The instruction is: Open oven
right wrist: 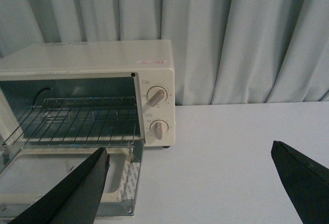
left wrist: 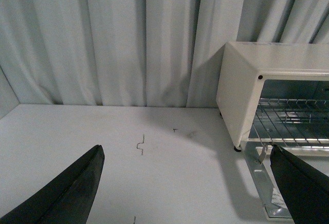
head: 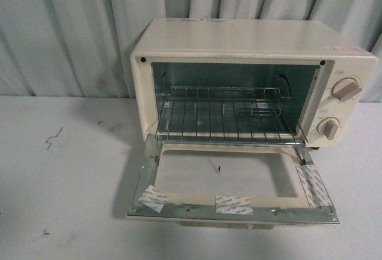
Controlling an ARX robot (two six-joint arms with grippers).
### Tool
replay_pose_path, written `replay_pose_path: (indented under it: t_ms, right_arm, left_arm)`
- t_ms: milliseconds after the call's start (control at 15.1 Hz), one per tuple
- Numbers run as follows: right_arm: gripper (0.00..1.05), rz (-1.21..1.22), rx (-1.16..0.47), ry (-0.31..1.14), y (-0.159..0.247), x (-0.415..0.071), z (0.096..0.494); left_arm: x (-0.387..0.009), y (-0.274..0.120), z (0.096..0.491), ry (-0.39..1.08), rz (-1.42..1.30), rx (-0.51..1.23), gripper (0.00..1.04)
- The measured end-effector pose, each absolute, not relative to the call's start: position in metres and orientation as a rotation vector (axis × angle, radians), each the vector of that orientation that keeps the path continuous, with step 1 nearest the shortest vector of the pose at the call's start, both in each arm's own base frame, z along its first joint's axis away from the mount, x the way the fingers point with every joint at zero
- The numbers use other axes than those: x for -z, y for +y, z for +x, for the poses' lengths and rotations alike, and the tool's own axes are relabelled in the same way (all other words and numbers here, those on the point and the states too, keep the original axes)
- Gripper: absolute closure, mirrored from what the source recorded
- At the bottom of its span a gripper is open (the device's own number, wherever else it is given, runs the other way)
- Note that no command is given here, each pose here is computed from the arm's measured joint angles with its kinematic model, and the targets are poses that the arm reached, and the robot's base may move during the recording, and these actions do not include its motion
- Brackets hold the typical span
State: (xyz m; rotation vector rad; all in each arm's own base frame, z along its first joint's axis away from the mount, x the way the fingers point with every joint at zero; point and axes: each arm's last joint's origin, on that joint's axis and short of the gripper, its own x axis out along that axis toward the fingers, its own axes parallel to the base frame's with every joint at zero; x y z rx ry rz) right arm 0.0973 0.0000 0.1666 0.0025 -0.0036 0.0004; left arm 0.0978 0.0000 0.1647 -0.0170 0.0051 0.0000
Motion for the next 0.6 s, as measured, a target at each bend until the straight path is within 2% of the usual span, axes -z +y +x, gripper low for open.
replay_pose_path:
  t_ms: [595]
  right_arm:
    - [0.06, 0.002, 0.0, -0.004, 0.0, -0.1666, 0.0973]
  left_arm:
    - [-0.1647, 0.0, 0.0978, 0.005, -0.017, 0.0, 0.07]
